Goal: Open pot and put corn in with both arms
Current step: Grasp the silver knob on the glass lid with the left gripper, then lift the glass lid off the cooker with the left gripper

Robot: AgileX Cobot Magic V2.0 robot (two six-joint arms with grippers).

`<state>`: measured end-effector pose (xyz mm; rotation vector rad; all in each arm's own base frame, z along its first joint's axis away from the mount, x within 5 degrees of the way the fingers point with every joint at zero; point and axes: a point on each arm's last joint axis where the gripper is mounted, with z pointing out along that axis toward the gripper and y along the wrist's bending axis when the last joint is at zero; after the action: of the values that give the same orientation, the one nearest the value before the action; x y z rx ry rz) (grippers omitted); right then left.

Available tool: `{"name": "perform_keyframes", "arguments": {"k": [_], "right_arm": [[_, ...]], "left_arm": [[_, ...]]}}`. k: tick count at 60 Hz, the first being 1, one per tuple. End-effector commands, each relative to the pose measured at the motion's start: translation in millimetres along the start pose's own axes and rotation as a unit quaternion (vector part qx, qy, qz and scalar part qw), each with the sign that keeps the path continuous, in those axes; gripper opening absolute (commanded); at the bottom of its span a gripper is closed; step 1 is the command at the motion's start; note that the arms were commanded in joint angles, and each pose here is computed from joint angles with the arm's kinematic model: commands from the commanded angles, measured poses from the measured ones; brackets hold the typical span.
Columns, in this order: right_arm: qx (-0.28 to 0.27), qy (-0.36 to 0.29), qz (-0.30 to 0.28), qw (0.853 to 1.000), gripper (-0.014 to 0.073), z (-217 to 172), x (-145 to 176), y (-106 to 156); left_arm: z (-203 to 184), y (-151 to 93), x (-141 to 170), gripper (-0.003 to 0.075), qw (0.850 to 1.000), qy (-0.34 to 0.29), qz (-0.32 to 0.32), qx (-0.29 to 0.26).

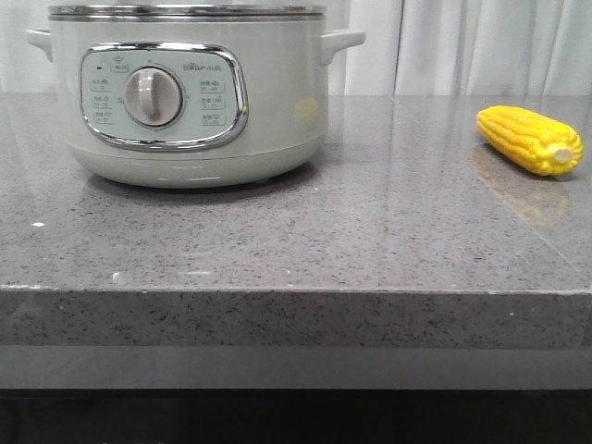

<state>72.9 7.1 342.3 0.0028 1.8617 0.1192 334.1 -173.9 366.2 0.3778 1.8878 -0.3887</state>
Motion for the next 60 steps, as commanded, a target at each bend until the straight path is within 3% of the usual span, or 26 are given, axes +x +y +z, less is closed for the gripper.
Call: {"name": "perform_keyframes", "arguments": {"k": [1, 33, 51, 60], "right_arm": [[0.004, -0.040, -0.004, 0.999, 0.0528, -1, -14, 0], [0.004, -0.040, -0.004, 0.999, 0.0528, -1, -14, 0], [0.004, -0.040, -0.004, 0.999, 0.0528, -1, -14, 0], [0.004, -0.040, -0.004, 0.999, 0.0528, -1, -14, 0]], "left_arm": [[-13, -5, -28, 0.0483, 0.997, -0.080, -0.002, 0.010], [-1, -5, -22, 0.0332, 0.997, -0.081, -0.003, 0.009], [-1, -5, -21, 0.0151, 0.997, -0.079, -0.003, 0.009], [-9, -6, -33, 0.0146, 0.995, -0.094, -0.002, 0.011]]}}
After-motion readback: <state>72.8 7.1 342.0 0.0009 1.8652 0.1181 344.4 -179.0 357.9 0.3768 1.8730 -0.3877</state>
